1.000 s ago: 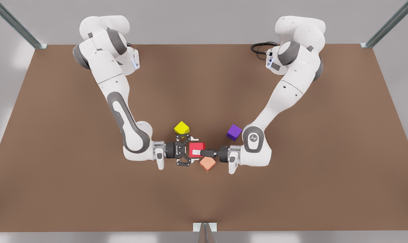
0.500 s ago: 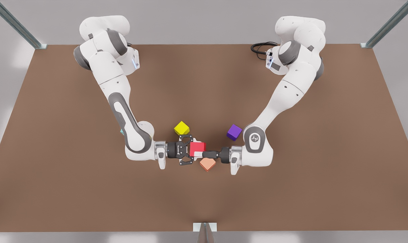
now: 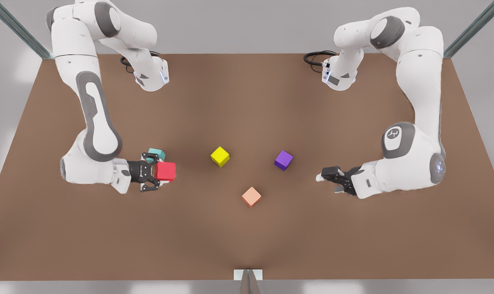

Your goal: Pick up red wooden cube and pass to hand red wooden cube and place in blue wooden cube

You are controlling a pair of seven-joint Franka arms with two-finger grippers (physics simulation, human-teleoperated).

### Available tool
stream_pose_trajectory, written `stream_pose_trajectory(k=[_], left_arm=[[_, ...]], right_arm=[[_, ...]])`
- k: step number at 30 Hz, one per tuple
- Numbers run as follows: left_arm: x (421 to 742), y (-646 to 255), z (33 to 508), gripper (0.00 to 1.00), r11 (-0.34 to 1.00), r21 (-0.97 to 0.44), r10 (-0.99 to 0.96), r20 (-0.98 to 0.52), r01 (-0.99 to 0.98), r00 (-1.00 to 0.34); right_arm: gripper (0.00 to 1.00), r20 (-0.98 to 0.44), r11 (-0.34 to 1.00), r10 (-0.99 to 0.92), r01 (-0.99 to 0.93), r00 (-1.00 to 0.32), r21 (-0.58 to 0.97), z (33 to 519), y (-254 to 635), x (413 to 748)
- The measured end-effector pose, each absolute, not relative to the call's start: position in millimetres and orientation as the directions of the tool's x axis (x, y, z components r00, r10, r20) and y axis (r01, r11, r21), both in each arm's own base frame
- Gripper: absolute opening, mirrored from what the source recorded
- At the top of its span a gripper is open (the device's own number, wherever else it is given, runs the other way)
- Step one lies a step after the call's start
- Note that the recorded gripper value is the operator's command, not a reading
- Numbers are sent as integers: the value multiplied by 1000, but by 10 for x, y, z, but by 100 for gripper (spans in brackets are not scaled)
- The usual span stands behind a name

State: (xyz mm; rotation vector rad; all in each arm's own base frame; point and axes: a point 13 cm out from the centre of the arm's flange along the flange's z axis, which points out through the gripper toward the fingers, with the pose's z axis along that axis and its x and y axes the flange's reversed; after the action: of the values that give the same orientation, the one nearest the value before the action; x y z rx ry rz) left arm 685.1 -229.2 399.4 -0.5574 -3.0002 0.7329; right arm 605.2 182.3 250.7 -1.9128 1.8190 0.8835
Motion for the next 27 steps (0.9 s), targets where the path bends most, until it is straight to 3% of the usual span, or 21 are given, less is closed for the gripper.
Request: stream_pose_trajectory(k=[2,4,6,10,18,27], left_arm=[[6561,-1854,4353,100,911,-216,356,-17,351,-934],[6016,-1466,4372,100,953,-12,303,90,303,-949],[5792,-1207,4352,100,966,21,253,142,258,-957],[5675,-1147,4445,100,974,13,222,167,227,-961],[5601,-1180,4406,100,981,-8,194,207,196,-959],[5584,-1150,4371,100,985,-6,170,223,173,-960]], right_arm=[[41,-457,-122,-889,-965,3,231,2243,1426,5708],[41,-277,-109,-961,-953,27,283,1976,1150,5394],[41,-137,-83,-990,-954,44,290,1844,977,5253],[41,40,-2,-999,-966,13,257,1732,719,5196],[41,153,178,-977,-963,-148,205,1335,728,4698],[41,154,350,-931,-928,-330,126,1157,797,4616]])
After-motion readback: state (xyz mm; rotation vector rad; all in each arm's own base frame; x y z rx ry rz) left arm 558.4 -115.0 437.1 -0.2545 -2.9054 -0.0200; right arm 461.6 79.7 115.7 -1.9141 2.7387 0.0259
